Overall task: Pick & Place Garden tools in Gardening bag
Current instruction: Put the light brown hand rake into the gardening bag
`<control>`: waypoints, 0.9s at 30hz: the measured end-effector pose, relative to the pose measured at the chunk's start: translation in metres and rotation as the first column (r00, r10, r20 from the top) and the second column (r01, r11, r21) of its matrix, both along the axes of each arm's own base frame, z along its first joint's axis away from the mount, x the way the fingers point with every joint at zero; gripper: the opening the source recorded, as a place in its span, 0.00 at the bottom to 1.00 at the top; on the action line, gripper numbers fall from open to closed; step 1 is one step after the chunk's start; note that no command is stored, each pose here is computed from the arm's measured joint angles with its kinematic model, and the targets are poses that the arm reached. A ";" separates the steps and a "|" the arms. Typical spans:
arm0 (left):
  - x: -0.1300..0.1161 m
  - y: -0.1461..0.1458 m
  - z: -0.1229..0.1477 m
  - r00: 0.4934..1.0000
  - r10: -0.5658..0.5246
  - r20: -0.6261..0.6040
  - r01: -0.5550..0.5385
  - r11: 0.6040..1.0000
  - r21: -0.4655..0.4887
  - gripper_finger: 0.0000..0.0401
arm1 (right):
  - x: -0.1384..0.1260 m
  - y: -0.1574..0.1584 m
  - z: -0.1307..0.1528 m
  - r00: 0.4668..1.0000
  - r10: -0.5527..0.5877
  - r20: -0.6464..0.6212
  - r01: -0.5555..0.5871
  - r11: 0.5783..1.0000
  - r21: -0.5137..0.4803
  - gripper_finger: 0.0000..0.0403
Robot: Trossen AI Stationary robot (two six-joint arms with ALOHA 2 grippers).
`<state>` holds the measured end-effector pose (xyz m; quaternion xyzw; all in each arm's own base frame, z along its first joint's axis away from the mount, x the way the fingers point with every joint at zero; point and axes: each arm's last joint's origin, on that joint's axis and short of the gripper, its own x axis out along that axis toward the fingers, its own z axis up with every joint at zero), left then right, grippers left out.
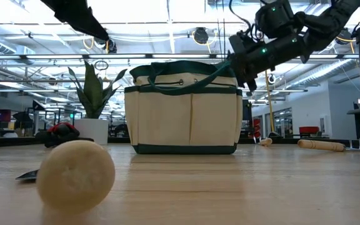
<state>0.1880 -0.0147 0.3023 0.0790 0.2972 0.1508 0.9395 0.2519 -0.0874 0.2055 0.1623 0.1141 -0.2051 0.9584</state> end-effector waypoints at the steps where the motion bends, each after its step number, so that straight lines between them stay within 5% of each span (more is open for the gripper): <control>1: 0.000 0.000 0.000 1.000 0.000 0.000 0.000 1.000 0.000 0.42 | -0.001 -0.001 -0.002 1.000 -0.007 -0.021 0.007 1.000 0.007 0.39; 18: -0.001 0.000 -0.001 1.000 0.022 -0.004 -0.022 0.999 -0.029 0.42 | -0.025 -0.032 -0.023 0.960 -0.133 -0.246 0.154 0.986 0.070 0.39; 27: -0.001 0.000 -0.001 1.000 0.015 -0.005 -0.015 0.999 -0.035 0.42 | -0.045 -0.047 -0.035 0.862 -0.330 -0.385 0.397 0.911 0.110 0.39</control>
